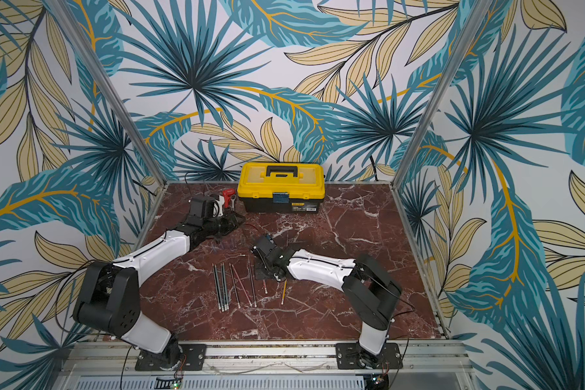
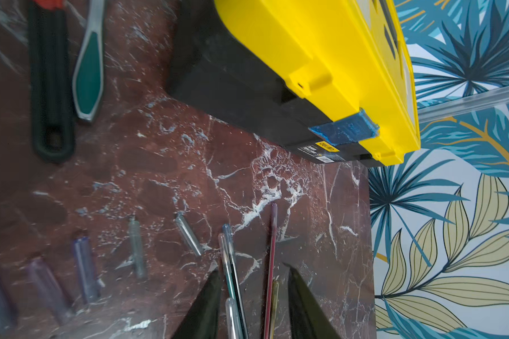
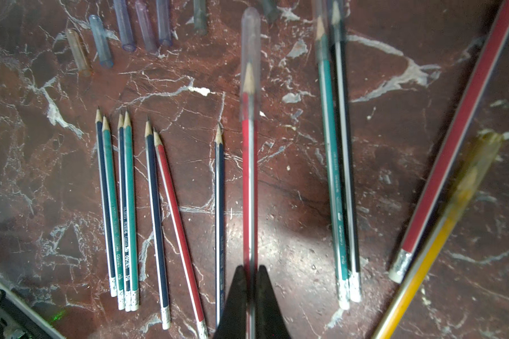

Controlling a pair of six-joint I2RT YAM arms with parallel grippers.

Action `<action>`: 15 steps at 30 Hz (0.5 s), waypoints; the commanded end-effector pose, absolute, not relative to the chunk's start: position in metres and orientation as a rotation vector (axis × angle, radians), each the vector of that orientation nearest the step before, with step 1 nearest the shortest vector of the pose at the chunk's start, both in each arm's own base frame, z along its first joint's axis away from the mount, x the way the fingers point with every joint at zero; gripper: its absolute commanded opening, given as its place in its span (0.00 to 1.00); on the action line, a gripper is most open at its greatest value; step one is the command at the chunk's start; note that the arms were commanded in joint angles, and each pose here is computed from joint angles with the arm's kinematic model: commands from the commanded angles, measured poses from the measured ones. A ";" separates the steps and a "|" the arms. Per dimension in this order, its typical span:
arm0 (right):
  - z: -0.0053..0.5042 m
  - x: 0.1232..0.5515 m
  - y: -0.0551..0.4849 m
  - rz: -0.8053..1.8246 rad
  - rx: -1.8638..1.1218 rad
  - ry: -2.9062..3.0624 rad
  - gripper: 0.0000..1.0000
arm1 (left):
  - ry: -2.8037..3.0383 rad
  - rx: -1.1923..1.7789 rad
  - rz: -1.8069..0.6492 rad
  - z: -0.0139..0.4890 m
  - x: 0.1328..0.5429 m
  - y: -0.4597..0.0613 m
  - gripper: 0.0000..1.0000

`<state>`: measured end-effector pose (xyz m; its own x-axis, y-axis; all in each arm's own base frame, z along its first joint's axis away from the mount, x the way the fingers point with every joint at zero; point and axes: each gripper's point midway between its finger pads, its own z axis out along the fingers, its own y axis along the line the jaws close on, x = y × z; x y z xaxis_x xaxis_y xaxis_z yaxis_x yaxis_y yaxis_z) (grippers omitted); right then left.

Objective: Remove the protective cover of the pencils
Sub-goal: Remove the protective sleeve from the pencil.

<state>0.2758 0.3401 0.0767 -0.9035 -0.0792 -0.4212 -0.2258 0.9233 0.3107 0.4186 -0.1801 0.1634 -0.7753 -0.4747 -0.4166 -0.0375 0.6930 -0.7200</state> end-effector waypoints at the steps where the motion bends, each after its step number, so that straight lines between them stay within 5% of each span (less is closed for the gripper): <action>1: 0.100 0.280 0.345 0.548 -0.241 2.619 0.02 | 2.274 -0.338 -0.953 0.164 0.416 -0.185 0.40; 15: 0.118 0.295 0.357 0.533 -0.244 2.584 0.02 | 2.376 -0.316 -0.991 0.131 0.416 -0.213 0.41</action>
<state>0.2903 0.3576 0.1139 -0.8745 -0.0593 -0.4815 -0.2550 0.9005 0.3523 0.4124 -0.2074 0.1197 -0.8317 -0.4162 -0.3674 -0.0452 0.7103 -0.7024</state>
